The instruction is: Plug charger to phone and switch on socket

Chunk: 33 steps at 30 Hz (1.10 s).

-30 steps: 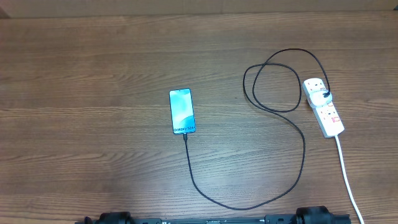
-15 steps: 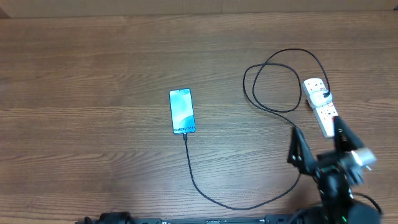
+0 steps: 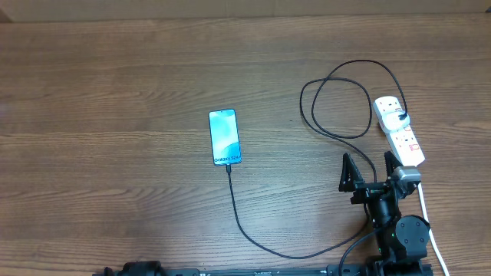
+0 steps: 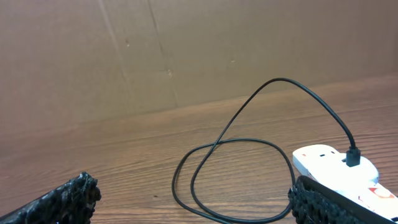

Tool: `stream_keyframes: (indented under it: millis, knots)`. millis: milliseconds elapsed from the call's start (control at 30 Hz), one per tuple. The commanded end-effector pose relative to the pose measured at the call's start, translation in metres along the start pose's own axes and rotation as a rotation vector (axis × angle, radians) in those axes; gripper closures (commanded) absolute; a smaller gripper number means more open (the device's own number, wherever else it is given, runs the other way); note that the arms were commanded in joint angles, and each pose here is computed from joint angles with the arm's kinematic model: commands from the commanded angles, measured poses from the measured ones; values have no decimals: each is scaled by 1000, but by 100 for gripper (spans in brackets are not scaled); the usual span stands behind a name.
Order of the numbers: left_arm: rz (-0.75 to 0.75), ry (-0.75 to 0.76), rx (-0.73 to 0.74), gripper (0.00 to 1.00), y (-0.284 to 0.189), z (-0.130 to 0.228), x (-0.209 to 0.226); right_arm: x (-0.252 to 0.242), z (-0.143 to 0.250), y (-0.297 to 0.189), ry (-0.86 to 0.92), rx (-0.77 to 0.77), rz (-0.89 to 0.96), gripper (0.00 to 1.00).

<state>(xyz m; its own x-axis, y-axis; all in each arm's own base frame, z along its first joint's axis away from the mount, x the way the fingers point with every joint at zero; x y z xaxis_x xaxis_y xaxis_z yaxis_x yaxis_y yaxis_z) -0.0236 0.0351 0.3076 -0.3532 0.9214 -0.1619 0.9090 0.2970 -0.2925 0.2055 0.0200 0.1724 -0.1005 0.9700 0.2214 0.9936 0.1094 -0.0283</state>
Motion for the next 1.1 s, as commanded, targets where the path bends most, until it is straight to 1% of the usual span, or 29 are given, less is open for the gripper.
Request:
stream_keyframes:
  millis: [0,833,1067]
  knots:
    - [-7,-14,-17,0,-2,0,2,-3,3,1,-4,-1,21,0]
    - [-7,-14,-16,1,-2,0,2,-3,1,0,-4,-8,22,0]
    - [-6,-14,-16,1,-2,0,2,-18,-2,-1,-2,-24,95,0]
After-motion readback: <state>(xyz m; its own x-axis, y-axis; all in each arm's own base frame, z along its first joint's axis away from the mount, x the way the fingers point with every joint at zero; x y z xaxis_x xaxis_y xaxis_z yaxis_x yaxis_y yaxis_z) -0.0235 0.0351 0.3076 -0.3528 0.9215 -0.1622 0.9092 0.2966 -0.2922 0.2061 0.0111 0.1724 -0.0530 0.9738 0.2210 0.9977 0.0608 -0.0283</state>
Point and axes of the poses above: each gripper's point midway between its finger pads, its own y axis out along the fingers, its own x axis along the line the jaws close on, z = x × y, the point moved 4 cm from there along -y, back along the fingers
